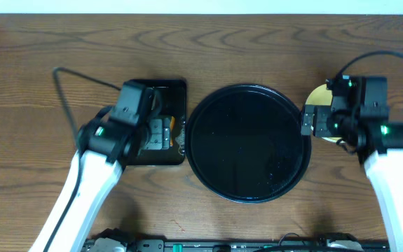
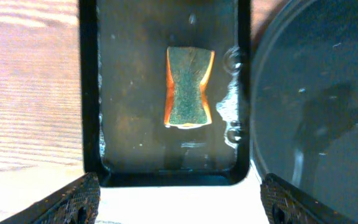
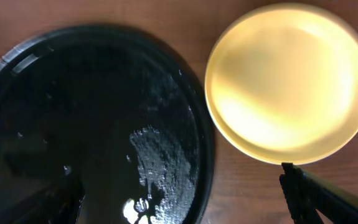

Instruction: Clean dirty plates on tray and stack at the side

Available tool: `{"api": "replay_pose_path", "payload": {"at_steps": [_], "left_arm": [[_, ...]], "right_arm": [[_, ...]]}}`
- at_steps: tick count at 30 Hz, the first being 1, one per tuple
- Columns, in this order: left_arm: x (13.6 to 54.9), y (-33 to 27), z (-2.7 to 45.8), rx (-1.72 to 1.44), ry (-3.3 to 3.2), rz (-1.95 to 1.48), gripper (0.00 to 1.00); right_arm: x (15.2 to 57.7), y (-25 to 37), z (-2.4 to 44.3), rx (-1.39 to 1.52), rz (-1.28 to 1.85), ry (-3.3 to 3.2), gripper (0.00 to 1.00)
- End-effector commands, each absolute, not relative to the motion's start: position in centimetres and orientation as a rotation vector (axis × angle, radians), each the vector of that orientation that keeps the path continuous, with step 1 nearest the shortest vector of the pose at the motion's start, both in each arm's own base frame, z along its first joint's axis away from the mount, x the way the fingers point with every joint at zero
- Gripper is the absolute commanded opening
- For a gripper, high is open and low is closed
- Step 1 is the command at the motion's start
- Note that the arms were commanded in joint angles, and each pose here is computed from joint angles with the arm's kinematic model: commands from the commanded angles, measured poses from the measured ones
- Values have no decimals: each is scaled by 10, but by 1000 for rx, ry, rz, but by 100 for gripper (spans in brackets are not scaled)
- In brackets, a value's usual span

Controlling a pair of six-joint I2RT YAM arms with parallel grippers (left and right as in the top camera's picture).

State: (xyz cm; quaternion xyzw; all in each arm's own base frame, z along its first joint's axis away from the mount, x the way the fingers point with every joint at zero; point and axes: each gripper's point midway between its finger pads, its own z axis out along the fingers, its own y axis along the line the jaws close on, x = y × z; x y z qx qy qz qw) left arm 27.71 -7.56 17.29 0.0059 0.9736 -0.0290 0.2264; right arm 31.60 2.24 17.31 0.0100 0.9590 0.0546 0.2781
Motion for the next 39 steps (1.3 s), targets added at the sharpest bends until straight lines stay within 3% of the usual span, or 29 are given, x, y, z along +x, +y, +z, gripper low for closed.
{"api": "replay_pose_path", "payload": {"at_steps": [1, 13, 39], "left_arm": [[260, -69, 184, -19, 2588, -129, 83], [218, -56, 229, -34, 2224, -255, 84], [217, -55, 230, -34, 2217, -257, 84]], "right_arm": [[295, 28, 177, -3, 122, 2498, 99], [236, 30, 212, -38, 149, 2232, 99], [198, 26, 179, -35, 138, 2418, 99]]}}
